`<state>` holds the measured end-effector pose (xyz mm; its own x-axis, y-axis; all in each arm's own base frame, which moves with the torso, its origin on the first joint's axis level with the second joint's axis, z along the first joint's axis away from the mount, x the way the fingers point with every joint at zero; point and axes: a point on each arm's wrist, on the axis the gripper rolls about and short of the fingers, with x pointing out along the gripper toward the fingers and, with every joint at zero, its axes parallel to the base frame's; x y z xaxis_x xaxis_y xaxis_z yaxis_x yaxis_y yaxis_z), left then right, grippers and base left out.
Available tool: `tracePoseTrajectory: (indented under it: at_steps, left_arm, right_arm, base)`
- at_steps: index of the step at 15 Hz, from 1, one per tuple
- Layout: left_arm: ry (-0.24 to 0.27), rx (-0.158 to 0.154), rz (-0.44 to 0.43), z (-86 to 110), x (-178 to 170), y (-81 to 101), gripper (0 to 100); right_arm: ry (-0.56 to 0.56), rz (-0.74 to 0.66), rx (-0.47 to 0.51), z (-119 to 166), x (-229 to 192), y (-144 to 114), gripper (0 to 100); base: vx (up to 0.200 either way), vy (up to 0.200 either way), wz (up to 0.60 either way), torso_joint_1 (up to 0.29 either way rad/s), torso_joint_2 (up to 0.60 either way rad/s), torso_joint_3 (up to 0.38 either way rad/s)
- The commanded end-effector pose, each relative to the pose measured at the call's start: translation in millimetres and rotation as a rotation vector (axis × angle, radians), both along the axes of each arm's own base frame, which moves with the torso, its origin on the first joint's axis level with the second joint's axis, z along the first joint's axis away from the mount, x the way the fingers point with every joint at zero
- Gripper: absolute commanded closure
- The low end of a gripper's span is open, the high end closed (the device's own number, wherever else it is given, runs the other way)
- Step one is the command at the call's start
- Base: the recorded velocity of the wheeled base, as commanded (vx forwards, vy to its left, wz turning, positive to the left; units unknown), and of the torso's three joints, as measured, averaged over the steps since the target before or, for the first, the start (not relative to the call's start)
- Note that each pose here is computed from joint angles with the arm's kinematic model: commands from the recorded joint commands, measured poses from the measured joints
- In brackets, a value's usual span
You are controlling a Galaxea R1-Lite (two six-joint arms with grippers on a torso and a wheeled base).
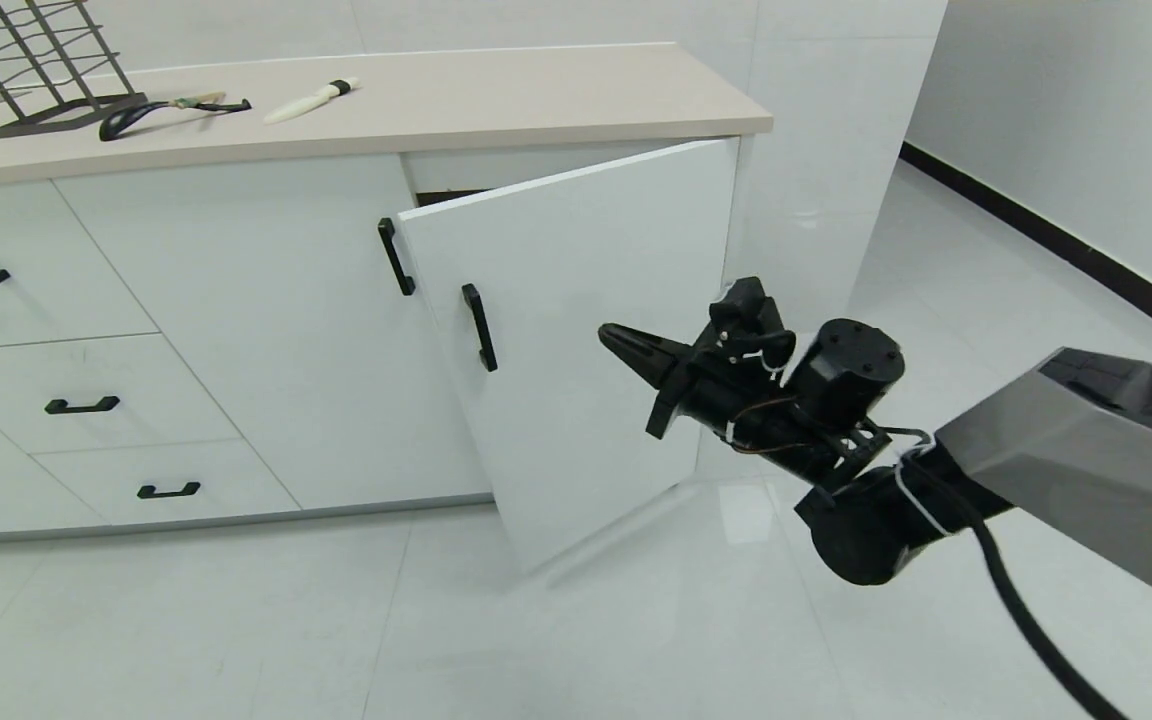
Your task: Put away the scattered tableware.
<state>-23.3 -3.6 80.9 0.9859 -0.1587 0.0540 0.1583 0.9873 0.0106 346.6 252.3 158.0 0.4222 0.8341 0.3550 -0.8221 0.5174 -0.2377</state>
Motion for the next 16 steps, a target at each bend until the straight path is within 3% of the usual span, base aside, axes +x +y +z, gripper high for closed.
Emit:
tracePoseTrajectory:
  at_steps: [1, 4, 7, 9, 10, 11, 12, 13, 16]
  left_arm:
    - [0.001, 0.003, 0.0, 0.1, 0, 0.0, 0]
    - [0.003, -0.009, -0.001, 0.1, 0, 0.0, 0]
    - [0.005, -0.017, 0.019, -0.1, 0, 0.4, 0]
    - [0.005, -0.018, 0.045, -0.1, 0, 1.0, 0]
    - [0.005, -0.022, 0.043, -0.1, 0, 1.0, 0]
    - [0.005, -0.008, 0.036, -0.2, 0, 0.8, 0]
    - [0.002, 0.027, 0.038, -0.4, 0, 0.8, 0]
    - [0.002, 0.037, 0.039, -0.6, 0, 0.8, 0]
    - [0.002, 0.037, 0.04, -0.6, 0, 0.9, 0]
  right_arm:
    - [-0.017, 0.01, -0.001, 43, -68, -48, 100]
    - [-0.078, -0.025, 0.034, 79, -137, -107, 100]
    - [-0.123, -0.281, -0.014, 69, -198, -201, 100]
    - [-0.148, -0.5, -0.015, 54, -245, -237, 100]
    - [-0.127, -0.541, -0.025, 37, -265, -241, 100]
    - [-0.192, -0.555, -0.005, 42, -288, -242, 100]
    - [-0.236, -0.556, 0.004, 41, -309, -241, 100]
    - [-0.231, -0.557, -0.001, 33, -324, -241, 100]
    - [-0.186, -0.57, -0.001, 0, -365, -240, 100]
  base:
    - [0.0, 0.0, 0.0, 0.0, 0.0, 0.0]
    - [0.0, 0.0, 0.0, 0.0, 0.0, 0.0]
    - [0.0, 0.0, 0.0, 0.0, 0.0, 0.0]
    - [0.0, 0.0, 0.0, 0.0, 0.0, 0.0]
    - [0.0, 0.0, 0.0, 0.0, 0.0, 0.0]
    - [0.0, 0.0, 0.0, 0.0, 0.0, 0.0]
    - [0.0, 0.0, 0.0, 0.0, 0.0, 0.0]
    - [0.0, 0.0, 0.0, 0.0, 0.0, 0.0]
    - [0.0, 0.0, 0.0, 0.0, 0.0, 0.0]
